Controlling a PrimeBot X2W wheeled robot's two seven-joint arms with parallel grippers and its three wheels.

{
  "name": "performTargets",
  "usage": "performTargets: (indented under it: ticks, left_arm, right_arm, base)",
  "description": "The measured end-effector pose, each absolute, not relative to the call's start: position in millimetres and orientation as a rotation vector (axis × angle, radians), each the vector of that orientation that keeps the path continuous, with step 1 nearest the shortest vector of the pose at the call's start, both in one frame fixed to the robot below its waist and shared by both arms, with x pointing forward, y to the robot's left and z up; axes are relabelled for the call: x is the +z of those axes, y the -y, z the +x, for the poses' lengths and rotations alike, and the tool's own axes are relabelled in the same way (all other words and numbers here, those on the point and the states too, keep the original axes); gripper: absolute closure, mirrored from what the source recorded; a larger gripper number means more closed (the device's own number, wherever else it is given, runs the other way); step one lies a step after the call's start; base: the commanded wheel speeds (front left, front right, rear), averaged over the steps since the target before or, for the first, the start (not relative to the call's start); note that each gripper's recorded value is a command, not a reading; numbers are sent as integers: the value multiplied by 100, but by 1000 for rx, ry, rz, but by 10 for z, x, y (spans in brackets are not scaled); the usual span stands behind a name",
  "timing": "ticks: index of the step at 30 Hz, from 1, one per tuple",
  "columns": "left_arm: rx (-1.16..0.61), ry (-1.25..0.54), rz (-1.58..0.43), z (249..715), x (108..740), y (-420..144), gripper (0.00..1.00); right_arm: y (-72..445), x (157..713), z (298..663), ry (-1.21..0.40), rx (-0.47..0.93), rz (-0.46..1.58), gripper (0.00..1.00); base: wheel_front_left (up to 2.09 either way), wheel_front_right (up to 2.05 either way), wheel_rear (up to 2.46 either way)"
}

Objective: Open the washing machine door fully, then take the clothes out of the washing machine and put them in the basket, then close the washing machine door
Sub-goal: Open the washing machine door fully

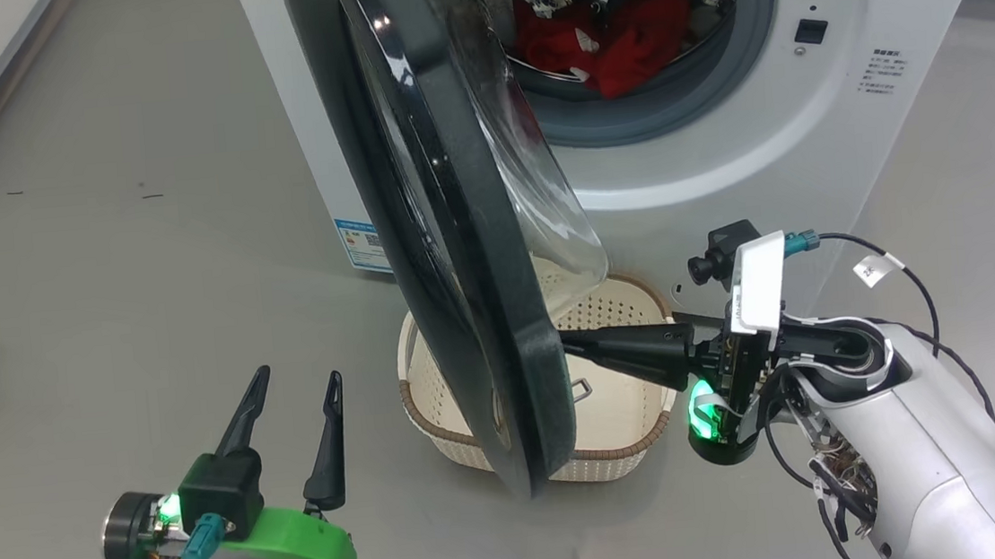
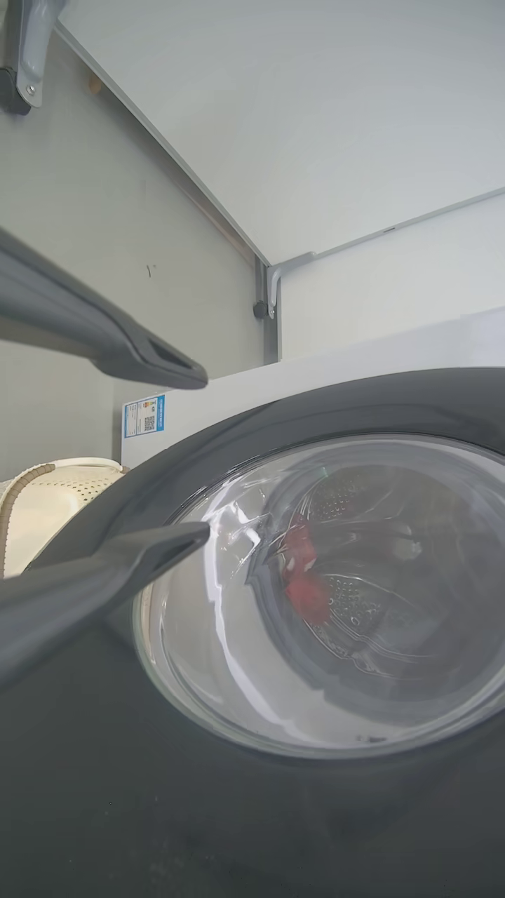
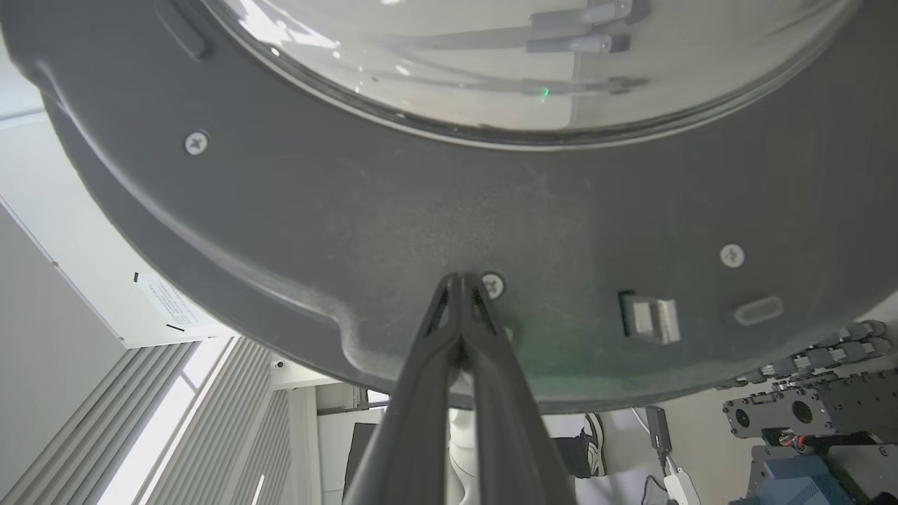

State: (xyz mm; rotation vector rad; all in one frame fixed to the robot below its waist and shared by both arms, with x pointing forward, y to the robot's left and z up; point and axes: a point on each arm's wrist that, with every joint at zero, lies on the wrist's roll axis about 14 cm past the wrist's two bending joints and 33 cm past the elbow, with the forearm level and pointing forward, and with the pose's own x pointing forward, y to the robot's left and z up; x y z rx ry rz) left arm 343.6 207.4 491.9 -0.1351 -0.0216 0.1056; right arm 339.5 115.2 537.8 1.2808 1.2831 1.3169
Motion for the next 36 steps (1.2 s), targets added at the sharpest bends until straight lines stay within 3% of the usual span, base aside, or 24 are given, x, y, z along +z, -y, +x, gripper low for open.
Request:
performTargets:
  ticks: [26, 36]
  left_arm:
    - [242, 40, -140, 3009, 4928, -2439, 0]
    - [252, 34, -142, 2990, 4907, -2461, 0]
  right_arm:
    - [-1694, 5560, 2619, -1405, 1494, 1193, 100]
    - [-1730, 5546, 2642, -1387, 1461, 1223, 100]
  base:
    - [0, 0, 0]
    - [0, 0, 0]
